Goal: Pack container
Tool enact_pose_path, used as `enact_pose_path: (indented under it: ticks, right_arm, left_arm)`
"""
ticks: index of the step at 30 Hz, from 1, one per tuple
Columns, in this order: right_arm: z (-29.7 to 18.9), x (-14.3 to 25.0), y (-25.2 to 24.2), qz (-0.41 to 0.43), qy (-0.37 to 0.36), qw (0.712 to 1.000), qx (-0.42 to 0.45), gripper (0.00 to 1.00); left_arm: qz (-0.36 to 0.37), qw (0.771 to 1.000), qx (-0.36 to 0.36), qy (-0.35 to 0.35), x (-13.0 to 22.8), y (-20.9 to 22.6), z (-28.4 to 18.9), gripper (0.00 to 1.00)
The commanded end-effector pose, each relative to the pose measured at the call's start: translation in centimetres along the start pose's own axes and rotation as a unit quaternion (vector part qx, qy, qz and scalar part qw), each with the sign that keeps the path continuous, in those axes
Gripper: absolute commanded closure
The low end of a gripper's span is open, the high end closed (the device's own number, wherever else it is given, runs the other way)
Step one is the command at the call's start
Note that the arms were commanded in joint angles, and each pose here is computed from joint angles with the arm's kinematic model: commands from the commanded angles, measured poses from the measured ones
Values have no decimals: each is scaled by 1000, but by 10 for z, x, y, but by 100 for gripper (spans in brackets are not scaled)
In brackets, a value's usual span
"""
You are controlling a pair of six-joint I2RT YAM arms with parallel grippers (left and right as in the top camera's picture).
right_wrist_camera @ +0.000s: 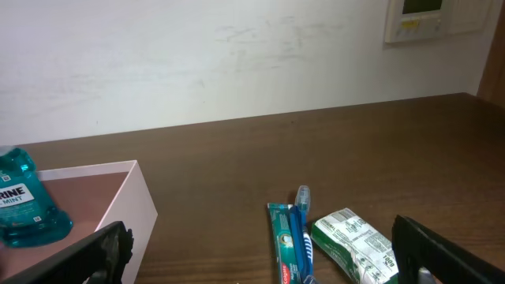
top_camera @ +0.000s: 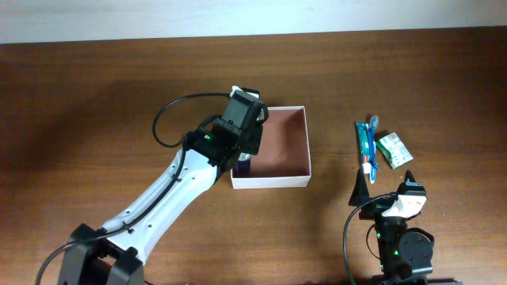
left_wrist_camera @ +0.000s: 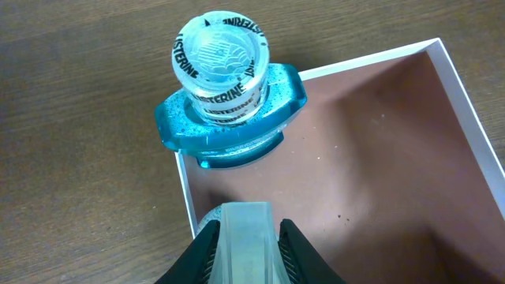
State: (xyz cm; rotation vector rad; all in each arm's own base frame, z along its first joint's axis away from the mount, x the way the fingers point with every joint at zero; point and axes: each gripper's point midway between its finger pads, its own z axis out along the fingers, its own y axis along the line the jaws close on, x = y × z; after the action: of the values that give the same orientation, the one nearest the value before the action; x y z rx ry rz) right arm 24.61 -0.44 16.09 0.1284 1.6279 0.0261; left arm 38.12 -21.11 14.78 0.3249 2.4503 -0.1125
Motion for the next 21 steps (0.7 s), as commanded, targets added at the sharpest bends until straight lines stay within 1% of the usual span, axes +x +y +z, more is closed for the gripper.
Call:
enact_pose_path:
  ticks: [1, 9, 10, 11, 12, 21]
  right_arm:
    - [0, 2, -1, 0, 1, 1000, 2, 2]
    - [0, 2, -1, 0, 1, 1000, 2, 2]
    - [0, 2, -1, 0, 1, 1000, 2, 2]
    - [0, 2, -1, 0, 1, 1000, 2, 2]
    - [0, 2, -1, 0, 1, 1000, 2, 2]
    - [0, 2, -1, 0, 1, 1000, 2, 2]
  left_arm:
    - [1, 1000, -21, 3, 0, 12, 9, 78]
    - [-1, 1000, -23, 10, 3, 13, 14, 78]
    - [-1, 1000, -22, 10, 4, 13, 14, 56]
    - [-1, 1000, -21, 11, 4, 13, 14, 50]
    - [-1, 1000, -18, 12, 4, 12, 14, 46]
    - [-2, 1000, -7, 7, 1, 9, 5, 45]
